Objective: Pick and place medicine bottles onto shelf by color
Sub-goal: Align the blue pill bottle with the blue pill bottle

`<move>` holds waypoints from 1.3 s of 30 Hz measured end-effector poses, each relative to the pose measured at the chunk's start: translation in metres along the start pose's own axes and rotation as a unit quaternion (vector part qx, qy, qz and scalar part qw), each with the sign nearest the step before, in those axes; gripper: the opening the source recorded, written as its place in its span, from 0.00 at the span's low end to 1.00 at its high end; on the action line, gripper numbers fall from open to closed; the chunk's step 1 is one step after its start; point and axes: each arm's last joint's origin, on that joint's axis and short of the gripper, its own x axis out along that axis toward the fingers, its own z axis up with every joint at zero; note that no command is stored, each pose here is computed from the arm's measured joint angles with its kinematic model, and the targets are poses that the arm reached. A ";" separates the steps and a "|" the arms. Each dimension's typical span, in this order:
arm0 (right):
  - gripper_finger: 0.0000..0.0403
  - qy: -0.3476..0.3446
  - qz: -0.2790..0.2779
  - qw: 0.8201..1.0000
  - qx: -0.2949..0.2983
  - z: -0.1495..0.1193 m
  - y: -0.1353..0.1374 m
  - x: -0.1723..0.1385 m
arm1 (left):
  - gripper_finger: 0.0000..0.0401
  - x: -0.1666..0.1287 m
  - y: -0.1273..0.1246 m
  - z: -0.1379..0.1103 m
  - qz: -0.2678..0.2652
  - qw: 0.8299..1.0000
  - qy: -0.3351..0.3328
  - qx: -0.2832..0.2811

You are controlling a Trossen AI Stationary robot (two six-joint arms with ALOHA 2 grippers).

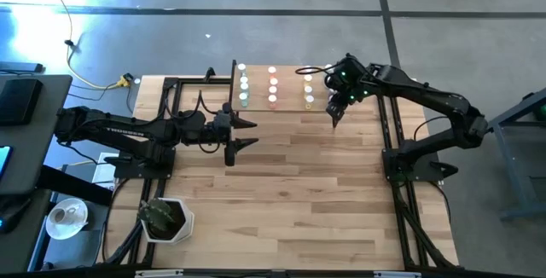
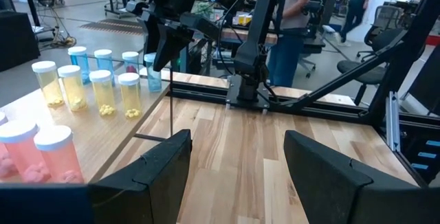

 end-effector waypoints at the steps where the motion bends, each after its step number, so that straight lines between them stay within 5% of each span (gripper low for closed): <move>1: 0.25 0.000 0.000 1.000 0.000 0.000 0.000 0.000 | 0.56 0.000 0.000 0.000 0.000 1.000 0.000 -0.001; 19: 0.25 0.006 -0.004 1.000 0.009 -0.003 0.000 0.004 | 0.56 0.000 0.000 0.000 -0.001 1.000 0.000 -0.004; 29: 0.39 0.013 -0.006 1.000 0.009 -0.005 -0.001 0.006 | 0.56 0.000 0.000 0.000 -0.001 1.000 0.000 -0.004; 39: 0.40 0.005 -0.006 1.000 0.009 -0.002 0.000 0.004 | 0.56 0.000 0.000 0.000 0.000 1.000 0.000 -0.004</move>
